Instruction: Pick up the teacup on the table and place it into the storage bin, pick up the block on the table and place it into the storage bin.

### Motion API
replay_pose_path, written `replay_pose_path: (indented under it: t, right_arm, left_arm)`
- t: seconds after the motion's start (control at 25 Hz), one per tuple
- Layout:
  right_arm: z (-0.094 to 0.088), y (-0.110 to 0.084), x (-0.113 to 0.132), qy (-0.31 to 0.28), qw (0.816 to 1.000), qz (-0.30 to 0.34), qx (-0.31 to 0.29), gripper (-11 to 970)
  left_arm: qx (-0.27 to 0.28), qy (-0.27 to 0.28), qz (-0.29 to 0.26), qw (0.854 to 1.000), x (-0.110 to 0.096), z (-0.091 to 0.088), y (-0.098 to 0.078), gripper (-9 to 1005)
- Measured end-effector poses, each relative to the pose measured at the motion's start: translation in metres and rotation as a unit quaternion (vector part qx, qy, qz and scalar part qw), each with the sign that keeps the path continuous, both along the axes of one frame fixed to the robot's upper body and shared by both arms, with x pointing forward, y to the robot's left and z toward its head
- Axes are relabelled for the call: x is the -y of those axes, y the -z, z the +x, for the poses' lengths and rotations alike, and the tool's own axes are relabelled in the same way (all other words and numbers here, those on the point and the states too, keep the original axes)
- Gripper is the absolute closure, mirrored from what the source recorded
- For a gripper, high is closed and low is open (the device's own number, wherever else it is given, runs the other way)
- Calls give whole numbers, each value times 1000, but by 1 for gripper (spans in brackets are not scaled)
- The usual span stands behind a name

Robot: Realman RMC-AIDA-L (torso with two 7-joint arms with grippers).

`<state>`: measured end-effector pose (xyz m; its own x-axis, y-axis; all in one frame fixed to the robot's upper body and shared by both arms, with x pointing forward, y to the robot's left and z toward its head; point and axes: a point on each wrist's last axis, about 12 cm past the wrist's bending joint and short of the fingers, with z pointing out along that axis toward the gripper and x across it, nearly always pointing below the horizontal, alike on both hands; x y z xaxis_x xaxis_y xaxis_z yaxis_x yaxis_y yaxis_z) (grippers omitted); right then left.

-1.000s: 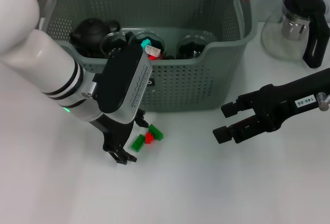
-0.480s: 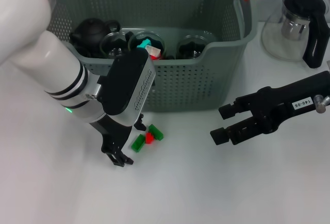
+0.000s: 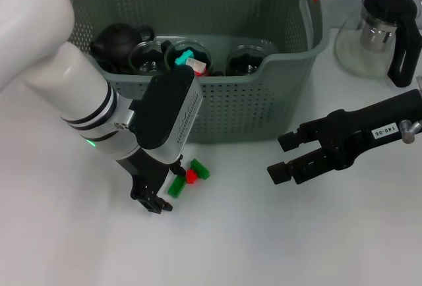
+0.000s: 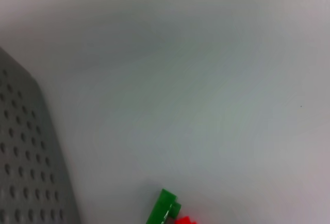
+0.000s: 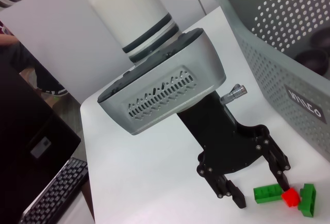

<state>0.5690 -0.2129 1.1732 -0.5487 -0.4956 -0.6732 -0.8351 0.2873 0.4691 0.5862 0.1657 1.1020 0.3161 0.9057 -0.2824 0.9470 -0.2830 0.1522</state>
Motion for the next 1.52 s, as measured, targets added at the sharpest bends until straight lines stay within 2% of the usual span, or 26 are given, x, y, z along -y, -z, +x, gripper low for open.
replay_pose_path:
  t: [0.32,0.52,0.72,0.96,1.16,1.36,1.52]
  right_arm:
    - [-1,2,1,3,1000,2,-2,12]
    - [-1,2,1,3,1000,2,-2,12]
    - [-1,1,1,2,1000,3,-2,12]
    - [0,0,1,3,1000,2,-1,13]
    - [0,0,2,3,1000,1,1,13]
    - [0,-2,4,-3,1000,-2,6,13]
    - [0,-3,8,-10,1000,-5,13,13]
  left_arm:
    - [-2,-3,1,1000,0,0,-1,327]
    - [-4,-4,0,1000,1,-1,0,325]
    - [-5,-10,-1,1000,1,-1,0,406]
    - [-11,-20,-7,1000,2,-1,-6,579]
    - [-32,-31,-7,999,0,-5,-14,579]
    - [-80,-68,-40,994,-17,-17,-33,579]
    - [-127,-111,-112,979,-43,-29,-50,579]
